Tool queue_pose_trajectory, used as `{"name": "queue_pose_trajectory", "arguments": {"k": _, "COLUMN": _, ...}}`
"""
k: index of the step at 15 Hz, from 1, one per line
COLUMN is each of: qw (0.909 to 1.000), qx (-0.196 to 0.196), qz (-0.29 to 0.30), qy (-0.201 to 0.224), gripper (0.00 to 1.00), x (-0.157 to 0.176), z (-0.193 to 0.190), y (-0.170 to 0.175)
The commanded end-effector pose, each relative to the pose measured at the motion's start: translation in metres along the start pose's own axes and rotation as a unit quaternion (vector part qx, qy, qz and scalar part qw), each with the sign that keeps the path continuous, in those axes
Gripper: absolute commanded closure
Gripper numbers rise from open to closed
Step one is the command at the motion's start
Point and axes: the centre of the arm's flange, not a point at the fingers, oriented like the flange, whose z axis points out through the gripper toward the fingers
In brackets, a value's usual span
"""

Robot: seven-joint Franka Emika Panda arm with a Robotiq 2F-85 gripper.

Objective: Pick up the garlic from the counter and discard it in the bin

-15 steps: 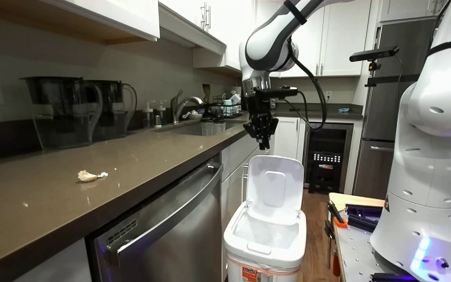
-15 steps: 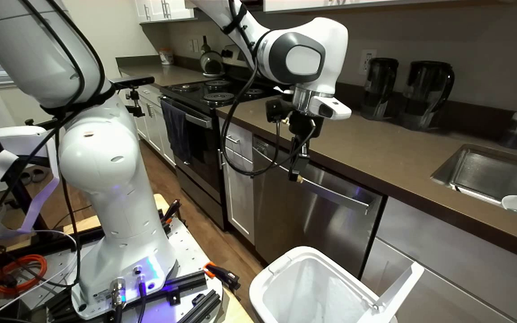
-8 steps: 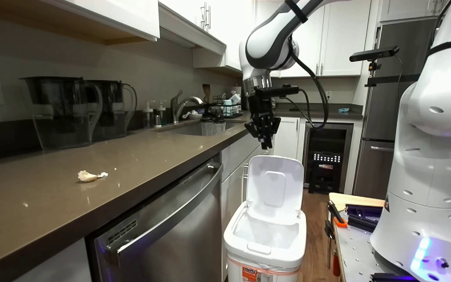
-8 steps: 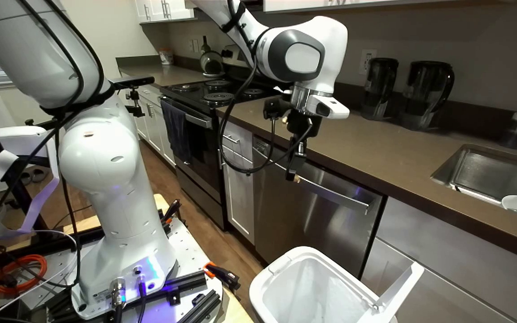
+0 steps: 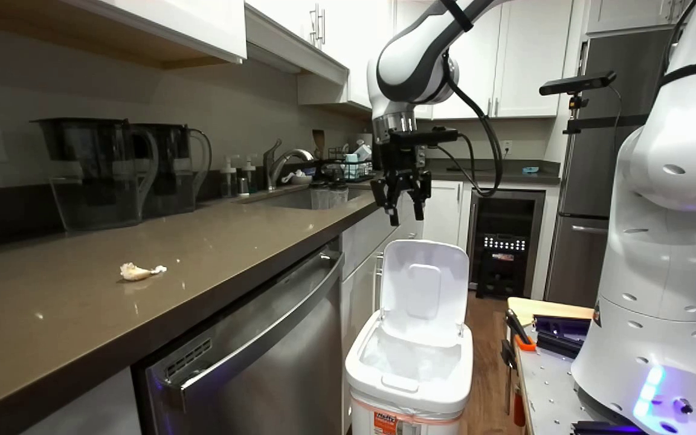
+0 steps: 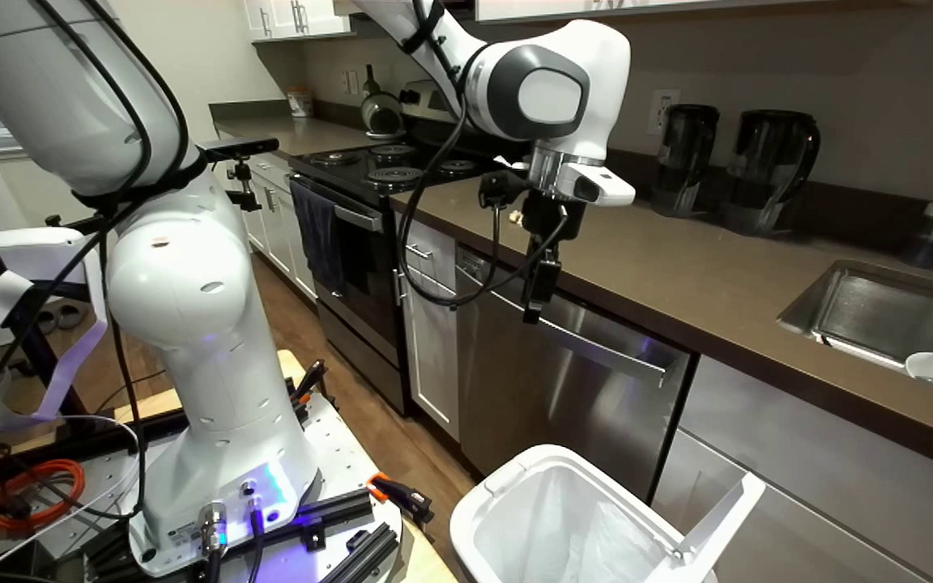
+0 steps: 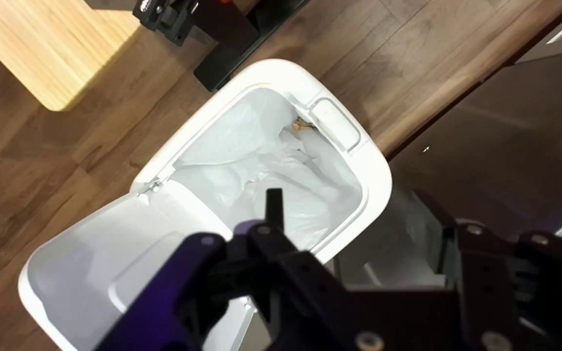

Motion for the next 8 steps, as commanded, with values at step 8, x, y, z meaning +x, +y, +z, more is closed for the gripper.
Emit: {"name": "queue_pose_trajectory", "arguments": {"k": 8, "qw": 0.9783, "qx": 0.019, "qz": -0.178, "qy": 0.104, "gripper": 0.0, "x": 0.02, "z": -0.087, "y": -0.11}}
